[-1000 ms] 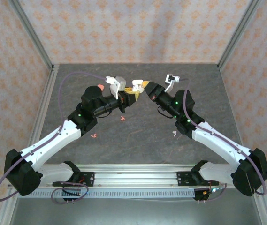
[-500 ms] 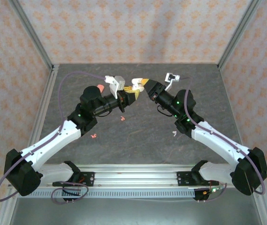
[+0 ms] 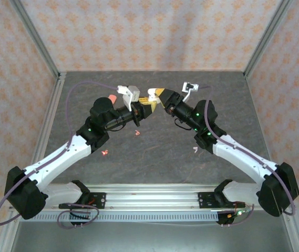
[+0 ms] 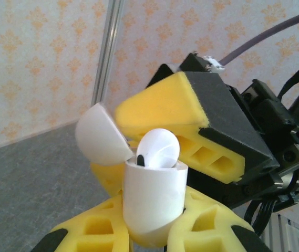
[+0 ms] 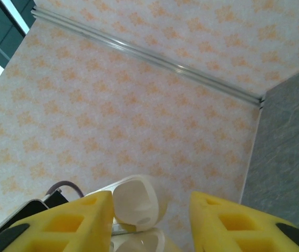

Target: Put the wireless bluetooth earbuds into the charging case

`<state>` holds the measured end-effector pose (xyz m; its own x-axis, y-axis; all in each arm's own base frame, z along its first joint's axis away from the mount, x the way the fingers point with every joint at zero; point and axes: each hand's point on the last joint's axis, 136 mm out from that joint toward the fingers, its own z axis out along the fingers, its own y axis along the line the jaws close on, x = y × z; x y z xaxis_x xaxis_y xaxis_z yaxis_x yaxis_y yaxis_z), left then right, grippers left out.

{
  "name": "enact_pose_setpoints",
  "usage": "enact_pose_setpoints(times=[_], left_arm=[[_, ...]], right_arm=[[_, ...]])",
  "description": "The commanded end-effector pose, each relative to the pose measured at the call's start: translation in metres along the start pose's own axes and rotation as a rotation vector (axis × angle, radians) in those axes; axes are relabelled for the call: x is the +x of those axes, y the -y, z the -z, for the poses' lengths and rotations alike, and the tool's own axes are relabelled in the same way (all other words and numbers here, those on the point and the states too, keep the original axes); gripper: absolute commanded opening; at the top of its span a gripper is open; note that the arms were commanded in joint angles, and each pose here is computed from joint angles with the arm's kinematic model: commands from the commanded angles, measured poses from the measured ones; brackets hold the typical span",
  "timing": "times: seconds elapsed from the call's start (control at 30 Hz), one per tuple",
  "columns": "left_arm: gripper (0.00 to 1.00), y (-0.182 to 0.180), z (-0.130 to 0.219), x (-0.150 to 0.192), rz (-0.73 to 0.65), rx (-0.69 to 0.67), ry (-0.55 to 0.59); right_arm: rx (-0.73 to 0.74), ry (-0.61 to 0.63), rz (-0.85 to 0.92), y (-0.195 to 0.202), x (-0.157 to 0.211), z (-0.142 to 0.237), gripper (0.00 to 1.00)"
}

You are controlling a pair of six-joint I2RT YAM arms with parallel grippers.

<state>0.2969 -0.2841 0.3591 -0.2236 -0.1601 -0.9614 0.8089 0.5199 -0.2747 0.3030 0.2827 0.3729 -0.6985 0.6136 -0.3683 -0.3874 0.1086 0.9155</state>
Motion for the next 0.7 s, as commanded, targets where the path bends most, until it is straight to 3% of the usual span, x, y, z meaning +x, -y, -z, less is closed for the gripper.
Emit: enact_pose_setpoints(times=[0.0,0.37,0.53,0.67], left_arm=[[0.01,0.023,-0.003,-0.011,-0.020,0.100,0.052],[0.03,0.021,-0.003,-0.002,-0.043,0.078,0.008],[0.25,0.024,0.002,-0.005,-0.069,0.071,-0.012],[0.34,0.029,0.004,-0.007,-0.084,0.089,-0.029]], right_arm=[[-0.133,-0.156,-0.033,-0.030,0.032,-0.003,0.41],[-0.171,-0.137,-0.047,-0.030,0.030,-0.003,0.15],[-0.158,-0.100,-0.009,-0.028,0.027,0.003,0.07],[-0.144,-0.086,0.035,-0.027,0.025,0.006,0.05]])
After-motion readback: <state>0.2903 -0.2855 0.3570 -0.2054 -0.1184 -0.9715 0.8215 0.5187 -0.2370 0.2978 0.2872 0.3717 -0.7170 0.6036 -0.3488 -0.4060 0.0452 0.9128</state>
